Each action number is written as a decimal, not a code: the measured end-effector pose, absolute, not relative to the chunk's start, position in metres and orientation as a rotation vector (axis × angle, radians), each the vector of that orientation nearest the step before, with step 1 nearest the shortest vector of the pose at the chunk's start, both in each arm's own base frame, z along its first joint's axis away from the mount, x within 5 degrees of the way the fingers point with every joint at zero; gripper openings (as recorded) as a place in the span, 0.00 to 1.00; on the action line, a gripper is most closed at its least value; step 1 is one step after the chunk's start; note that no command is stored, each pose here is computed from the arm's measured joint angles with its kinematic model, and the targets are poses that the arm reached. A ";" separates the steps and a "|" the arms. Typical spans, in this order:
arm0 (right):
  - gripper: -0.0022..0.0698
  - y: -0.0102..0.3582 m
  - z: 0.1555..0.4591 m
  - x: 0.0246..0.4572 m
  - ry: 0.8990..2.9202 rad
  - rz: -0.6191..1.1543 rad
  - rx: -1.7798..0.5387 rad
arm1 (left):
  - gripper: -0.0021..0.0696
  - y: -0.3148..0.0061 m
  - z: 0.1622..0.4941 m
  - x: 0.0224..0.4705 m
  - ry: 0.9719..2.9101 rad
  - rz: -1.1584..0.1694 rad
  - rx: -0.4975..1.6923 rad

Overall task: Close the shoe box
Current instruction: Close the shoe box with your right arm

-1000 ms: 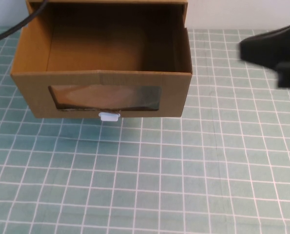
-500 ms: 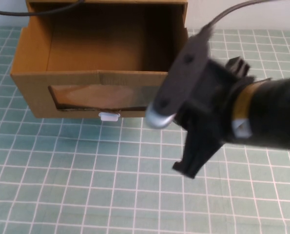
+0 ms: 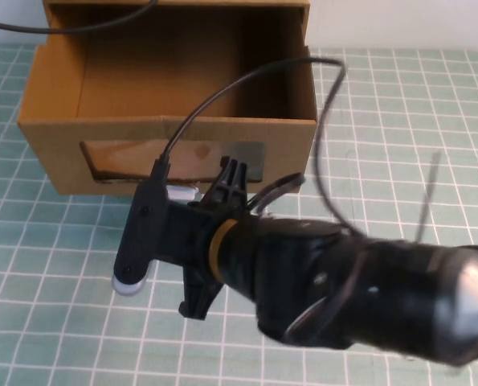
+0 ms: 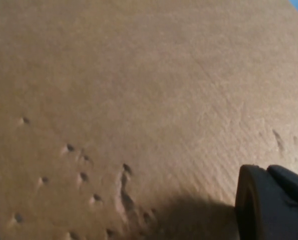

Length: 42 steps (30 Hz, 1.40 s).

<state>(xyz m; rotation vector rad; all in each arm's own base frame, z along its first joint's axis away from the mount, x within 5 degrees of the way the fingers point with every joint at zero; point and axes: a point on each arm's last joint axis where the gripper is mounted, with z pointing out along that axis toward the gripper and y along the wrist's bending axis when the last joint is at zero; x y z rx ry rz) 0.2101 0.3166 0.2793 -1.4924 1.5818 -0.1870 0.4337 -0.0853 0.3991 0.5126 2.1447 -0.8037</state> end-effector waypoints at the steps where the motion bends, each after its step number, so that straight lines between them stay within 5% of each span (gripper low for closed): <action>1: 0.01 0.320 0.272 0.214 1.575 -0.217 -1.486 | 0.02 -0.085 0.399 0.434 2.144 -0.802 0.515; 16: 0.01 0.346 0.261 0.274 1.508 -0.269 -1.229 | 0.02 -0.085 0.399 0.434 2.144 -0.796 0.518; 28: 0.01 0.367 0.265 0.316 1.458 -0.053 -1.231 | 0.02 -0.087 0.401 0.432 2.130 -0.846 0.513; 42: 0.01 0.369 0.271 0.301 1.464 -0.084 -1.266 | 0.02 -0.088 0.397 0.435 2.137 -0.850 0.513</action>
